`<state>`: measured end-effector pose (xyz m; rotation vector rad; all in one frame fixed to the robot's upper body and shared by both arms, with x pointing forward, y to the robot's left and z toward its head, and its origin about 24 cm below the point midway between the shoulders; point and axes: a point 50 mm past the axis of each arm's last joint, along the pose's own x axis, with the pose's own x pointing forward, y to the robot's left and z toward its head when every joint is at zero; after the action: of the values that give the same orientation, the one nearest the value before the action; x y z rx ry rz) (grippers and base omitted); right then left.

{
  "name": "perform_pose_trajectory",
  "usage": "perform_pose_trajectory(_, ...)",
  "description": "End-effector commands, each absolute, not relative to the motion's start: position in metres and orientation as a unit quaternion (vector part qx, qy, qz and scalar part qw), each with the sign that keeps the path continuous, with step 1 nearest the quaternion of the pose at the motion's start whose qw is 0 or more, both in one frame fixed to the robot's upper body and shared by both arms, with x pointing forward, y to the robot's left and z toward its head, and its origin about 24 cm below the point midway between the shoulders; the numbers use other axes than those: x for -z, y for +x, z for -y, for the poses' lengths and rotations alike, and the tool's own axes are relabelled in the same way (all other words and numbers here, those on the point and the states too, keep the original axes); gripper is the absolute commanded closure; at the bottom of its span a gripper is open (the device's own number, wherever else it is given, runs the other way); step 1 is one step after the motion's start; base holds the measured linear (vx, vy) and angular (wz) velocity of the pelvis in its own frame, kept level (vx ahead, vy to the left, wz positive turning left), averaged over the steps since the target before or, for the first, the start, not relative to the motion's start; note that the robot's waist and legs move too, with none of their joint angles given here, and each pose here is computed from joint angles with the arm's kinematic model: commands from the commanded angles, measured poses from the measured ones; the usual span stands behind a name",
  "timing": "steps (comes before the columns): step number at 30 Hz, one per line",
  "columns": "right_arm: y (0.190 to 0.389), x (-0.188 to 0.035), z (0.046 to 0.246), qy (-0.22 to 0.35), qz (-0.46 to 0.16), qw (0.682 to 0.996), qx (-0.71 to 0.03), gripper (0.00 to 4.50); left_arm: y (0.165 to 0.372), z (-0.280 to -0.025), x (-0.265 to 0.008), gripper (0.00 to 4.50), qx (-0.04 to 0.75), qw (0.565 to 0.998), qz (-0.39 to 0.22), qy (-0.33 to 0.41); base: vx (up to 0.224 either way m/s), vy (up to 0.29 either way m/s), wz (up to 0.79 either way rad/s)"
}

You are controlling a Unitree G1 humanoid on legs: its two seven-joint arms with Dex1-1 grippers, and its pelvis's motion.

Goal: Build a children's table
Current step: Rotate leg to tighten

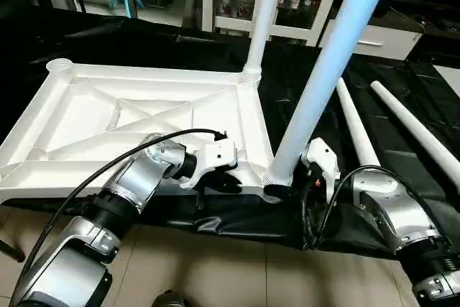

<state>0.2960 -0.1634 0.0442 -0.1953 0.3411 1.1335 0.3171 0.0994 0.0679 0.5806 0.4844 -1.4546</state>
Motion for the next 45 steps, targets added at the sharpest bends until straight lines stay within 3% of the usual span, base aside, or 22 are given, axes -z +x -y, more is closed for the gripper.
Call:
perform_pose_trajectory(1, 0.298, -0.047, 0.164, -0.101, -0.157, 0.826, -0.532, 1.78, 0.309, -0.092, -0.060, 4.50, 0.669, 0.656, -0.228, 0.265, 0.000, 0.000, 0.00)
perform_pose_trajectory(5, 0.298, -0.045, 0.163, -0.092, -0.156, 0.830, -0.527, 1.79, 0.309, -0.093, -0.060, 4.50, 0.669, 0.656, -0.229, 0.264, 0.000, 0.000, 0.00)
perform_pose_trajectory(10, 0.307, -0.037, 0.161, -0.040, -0.145, 0.879, -0.453, 1.80, 0.313, -0.088, -0.061, 4.50, 0.654, 0.679, -0.217, 0.253, 0.000, 0.000, 0.00)
perform_pose_trajectory(12, 0.315, -0.026, 0.157, 0.000, -0.152, 0.920, -0.362, 1.81, 0.322, -0.079, -0.061, 4.50, 0.614, 0.725, -0.197, 0.244, 0.000, 0.000, 0.00)
perform_pose_trajectory(13, 0.316, -0.025, 0.156, 0.005, -0.153, 0.924, -0.349, 1.81, 0.324, -0.078, -0.061, 4.50, 0.608, 0.730, -0.195, 0.242, 0.000, 0.000, 0.00)
perform_pose_trajectory(16, 0.325, -0.013, 0.147, 0.049, -0.169, 0.960, -0.218, 1.81, 0.334, -0.066, -0.062, 4.50, 0.555, 0.777, -0.185, 0.231, 0.000, 0.000, 0.00)
perform_pose_trajectory(20, 0.331, -0.008, 0.139, 0.053, -0.176, 0.974, -0.132, 1.81, 0.345, -0.058, -0.063, 4.50, 0.492, 0.821, -0.184, 0.225, 0.000, 0.000, 0.00)
perform_pose_trajectory(23, 0.338, -0.007, 0.119, 0.067, -0.172, 0.981, -0.052, 1.81, 0.356, -0.049, -0.064, 4.50, 0.407, 0.870, -0.176, 0.214, 0.000, 0.000, 0.00)
perform_pose_trajectory(26, 0.340, -0.011, 0.099, 0.040, -0.148, 0.987, -0.054, 1.81, 0.360, -0.043, -0.065, 4.50, 0.376, 0.885, -0.163, 0.221, 0.000, 0.000, 0.00)
perform_pose_trajectory(30, 0.344, -0.021, 0.085, 0.073, -0.117, 0.987, -0.082, 1.81, 0.360, -0.039, -0.069, 4.50, 0.383, 0.887, -0.142, 0.214, 0.000, 0.000, 0.00)
perform_pose_trajectory(33, 0.345, -0.026, 0.087, 0.089, -0.099, 0.987, -0.088, 1.81, 0.360, -0.043, -0.070, 4.50, 0.390, 0.885, -0.138, 0.213, 0.000, 0.000, 0.00)
perform_pose_trajectory(36, 0.346, -0.032, 0.093, 0.093, -0.072, 0.990, -0.084, 1.11, 0.361, -0.047, -0.070, 4.50, 0.399, 0.881, -0.132, 0.217, 0.000, 0.000, 0.00)
perform_pose_trajectory(45, 0.345, -0.048, 0.130, 0.063, -0.038, 0.993, -0.096, 0.44, 0.353, -0.073, -0.063, 4.50, 0.443, 0.847, -0.172, 0.238, 0.000, 0.000, 0.00)
